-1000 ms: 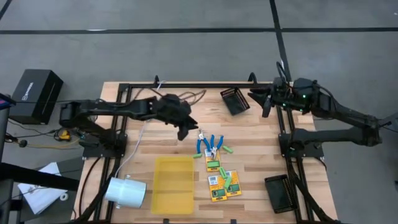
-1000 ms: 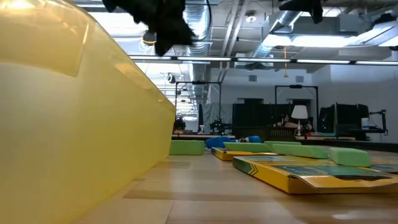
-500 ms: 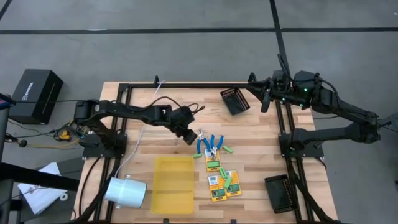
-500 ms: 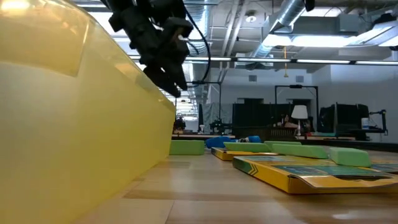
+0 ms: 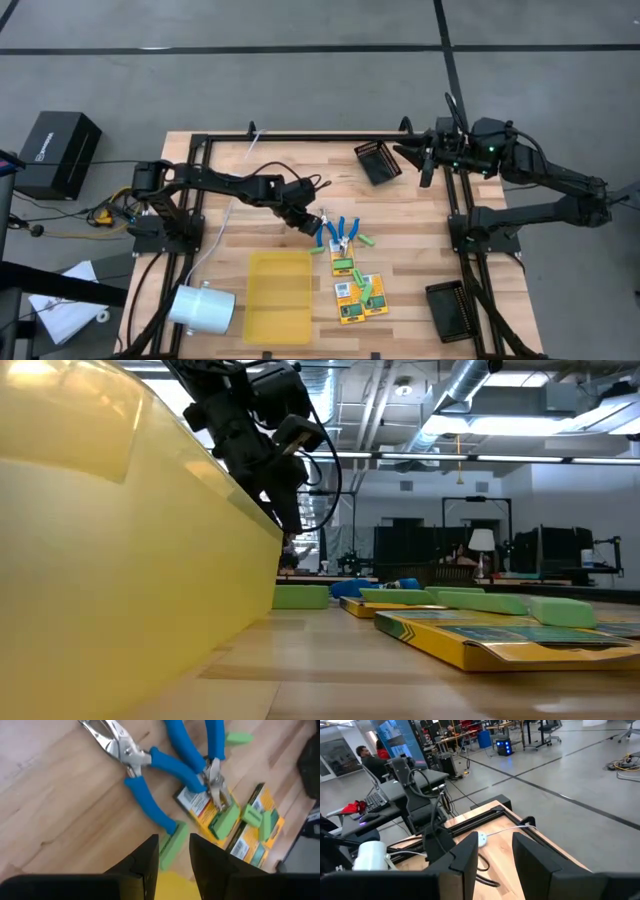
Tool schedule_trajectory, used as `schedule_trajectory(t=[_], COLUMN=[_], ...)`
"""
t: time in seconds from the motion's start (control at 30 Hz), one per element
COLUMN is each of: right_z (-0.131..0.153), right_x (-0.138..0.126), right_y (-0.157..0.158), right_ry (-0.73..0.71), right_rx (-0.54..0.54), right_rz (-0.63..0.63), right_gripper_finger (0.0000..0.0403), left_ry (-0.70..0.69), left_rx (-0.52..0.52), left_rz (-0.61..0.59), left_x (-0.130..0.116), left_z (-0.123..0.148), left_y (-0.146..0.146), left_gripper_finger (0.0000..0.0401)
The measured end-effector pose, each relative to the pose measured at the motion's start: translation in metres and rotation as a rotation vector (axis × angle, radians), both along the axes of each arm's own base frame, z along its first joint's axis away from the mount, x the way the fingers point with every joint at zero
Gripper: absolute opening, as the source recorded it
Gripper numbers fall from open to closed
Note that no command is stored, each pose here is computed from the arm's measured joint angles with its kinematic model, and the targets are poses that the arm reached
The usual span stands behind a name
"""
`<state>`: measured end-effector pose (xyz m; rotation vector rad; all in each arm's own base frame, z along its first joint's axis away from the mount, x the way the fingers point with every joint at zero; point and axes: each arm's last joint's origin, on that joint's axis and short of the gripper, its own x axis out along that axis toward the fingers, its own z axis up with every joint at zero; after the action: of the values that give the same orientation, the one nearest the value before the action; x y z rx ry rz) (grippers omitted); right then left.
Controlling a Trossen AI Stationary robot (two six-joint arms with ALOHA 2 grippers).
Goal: Pick & Place School Supplies
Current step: Put the blue punch plier into the top black bin
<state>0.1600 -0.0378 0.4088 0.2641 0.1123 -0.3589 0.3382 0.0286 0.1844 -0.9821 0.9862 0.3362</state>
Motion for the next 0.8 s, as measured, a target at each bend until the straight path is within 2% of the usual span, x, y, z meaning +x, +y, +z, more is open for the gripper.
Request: schedule_trajectory(t=[0.27,0.37,0.53,0.67,0.8], right_z=[0.000,0.000,0.001,0.001,0.001], right_x=[0.000,0.000,0.000,0.001,0.001], right_y=[0.000,0.000,0.001,0.003,0.004], right_ry=[0.000,-0.001,-0.007,-0.008,-0.007], right_rx=[0.001,0.001,0.001,0.003,0.003], right_rz=[0.003,0.004,0.015,0.039,0.050], right_gripper_finger=[0.0113,0.0113,0.0113,0.0113,0.0113], left_ry=[-0.014,-0.009,-0.026,0.013,0.018], left_rx=[0.026,0.006,-0.025,-0.061,-0.085], left_rz=[0.057,0.090,0.122,0.120,0.120], left_x=[0.002,0.004,0.015,0.019,0.022], left_z=[0.001,-0.002,-0.018,-0.036,-0.042], left_y=[0.002,0.002,0.003,0.003,0.002], left_gripper_finger=[0.0103,0.0103,0.0103,0.0103,0.0103])
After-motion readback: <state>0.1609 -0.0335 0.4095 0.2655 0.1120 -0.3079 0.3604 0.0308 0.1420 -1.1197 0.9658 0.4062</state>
